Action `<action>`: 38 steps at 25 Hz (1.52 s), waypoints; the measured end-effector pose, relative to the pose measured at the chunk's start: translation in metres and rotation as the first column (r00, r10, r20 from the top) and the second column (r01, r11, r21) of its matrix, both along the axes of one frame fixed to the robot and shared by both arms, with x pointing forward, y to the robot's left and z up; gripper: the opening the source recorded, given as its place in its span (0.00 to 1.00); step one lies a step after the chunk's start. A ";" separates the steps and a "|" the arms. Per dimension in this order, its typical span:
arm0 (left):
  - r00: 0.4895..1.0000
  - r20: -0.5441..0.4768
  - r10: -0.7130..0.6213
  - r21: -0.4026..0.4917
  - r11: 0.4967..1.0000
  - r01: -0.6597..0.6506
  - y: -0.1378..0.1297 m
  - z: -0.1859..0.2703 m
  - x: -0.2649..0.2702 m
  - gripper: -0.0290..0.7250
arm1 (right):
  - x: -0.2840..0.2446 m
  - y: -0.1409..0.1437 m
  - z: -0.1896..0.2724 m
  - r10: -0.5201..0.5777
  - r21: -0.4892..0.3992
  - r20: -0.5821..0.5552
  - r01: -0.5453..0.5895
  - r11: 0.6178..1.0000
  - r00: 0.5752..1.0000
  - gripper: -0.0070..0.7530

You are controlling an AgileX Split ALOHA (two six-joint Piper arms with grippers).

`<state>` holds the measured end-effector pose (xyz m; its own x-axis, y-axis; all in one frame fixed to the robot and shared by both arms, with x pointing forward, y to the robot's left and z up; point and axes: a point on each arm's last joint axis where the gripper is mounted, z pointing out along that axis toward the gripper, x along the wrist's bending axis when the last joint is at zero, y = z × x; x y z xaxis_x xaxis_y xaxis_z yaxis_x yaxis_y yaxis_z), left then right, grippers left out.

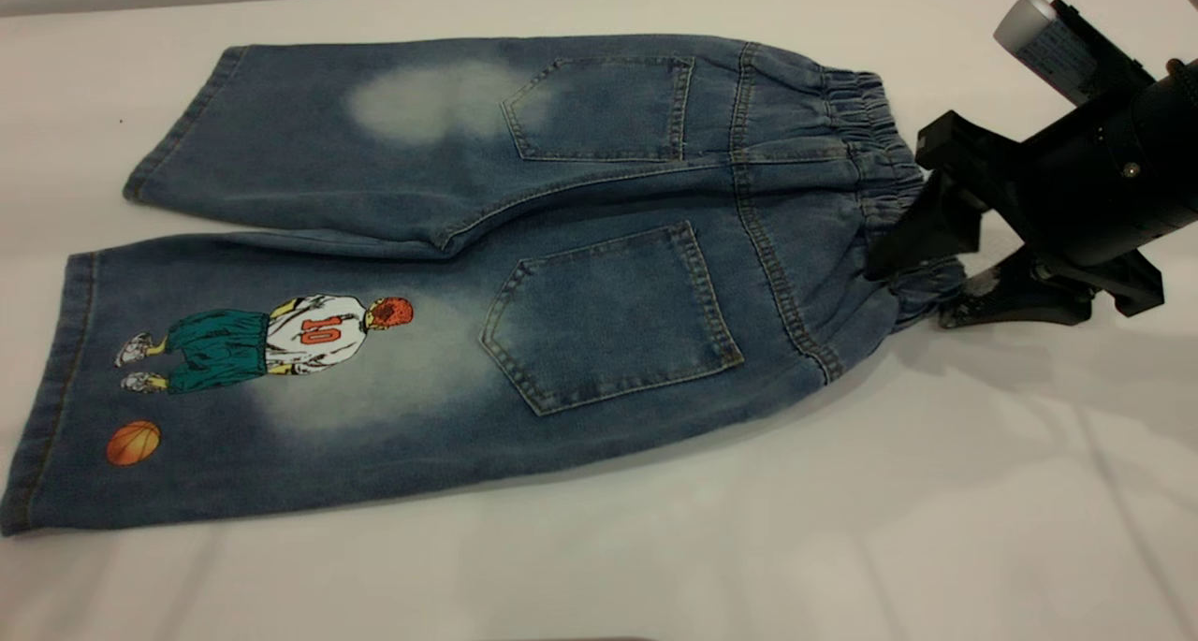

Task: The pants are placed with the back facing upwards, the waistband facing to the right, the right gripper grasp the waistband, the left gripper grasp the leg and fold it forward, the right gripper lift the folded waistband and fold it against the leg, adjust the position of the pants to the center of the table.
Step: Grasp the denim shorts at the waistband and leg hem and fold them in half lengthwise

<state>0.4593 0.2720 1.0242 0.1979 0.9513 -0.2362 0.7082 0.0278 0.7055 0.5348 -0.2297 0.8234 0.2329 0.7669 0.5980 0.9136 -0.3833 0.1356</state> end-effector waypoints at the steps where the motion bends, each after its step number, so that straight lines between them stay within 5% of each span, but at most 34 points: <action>1: 1.000 -0.001 -0.001 0.000 1.000 0.001 0.000 0.000 0.000 0.69 | 0.000 0.000 0.000 0.001 0.002 0.000 -0.001 1.000 1.000 0.40; 4: 1.000 -0.014 -0.011 -0.006 1.000 0.011 -0.001 -0.001 -0.001 0.69 | 0.000 0.002 0.001 0.013 0.016 0.005 -0.013 1.000 1.000 0.14; 6: 1.000 -0.026 -0.018 -0.007 1.000 0.017 -0.001 -0.001 -0.002 0.68 | 0.000 0.003 0.002 0.023 0.029 0.010 -0.023 0.999 1.000 0.06; 12: 0.977 -0.211 0.006 0.036 0.999 0.001 0.003 -0.024 -0.001 0.61 | 0.000 0.006 0.004 0.056 0.054 0.030 -0.058 0.997 0.998 0.05; 22: 0.847 -0.525 0.082 0.129 0.992 -0.017 0.011 -0.091 0.014 0.61 | 0.000 0.006 0.004 0.097 0.040 0.056 -0.100 0.994 0.994 0.05; 31: 0.748 -0.653 0.121 0.226 0.973 0.040 0.020 -0.141 0.021 0.64 | -0.001 0.006 0.004 0.127 0.028 0.068 -0.129 0.991 0.990 0.05; 38: 0.688 -0.663 0.295 0.362 0.931 -0.050 0.033 -0.152 0.020 0.64 | -0.002 0.006 0.004 0.145 0.022 0.068 -0.147 0.989 0.987 0.05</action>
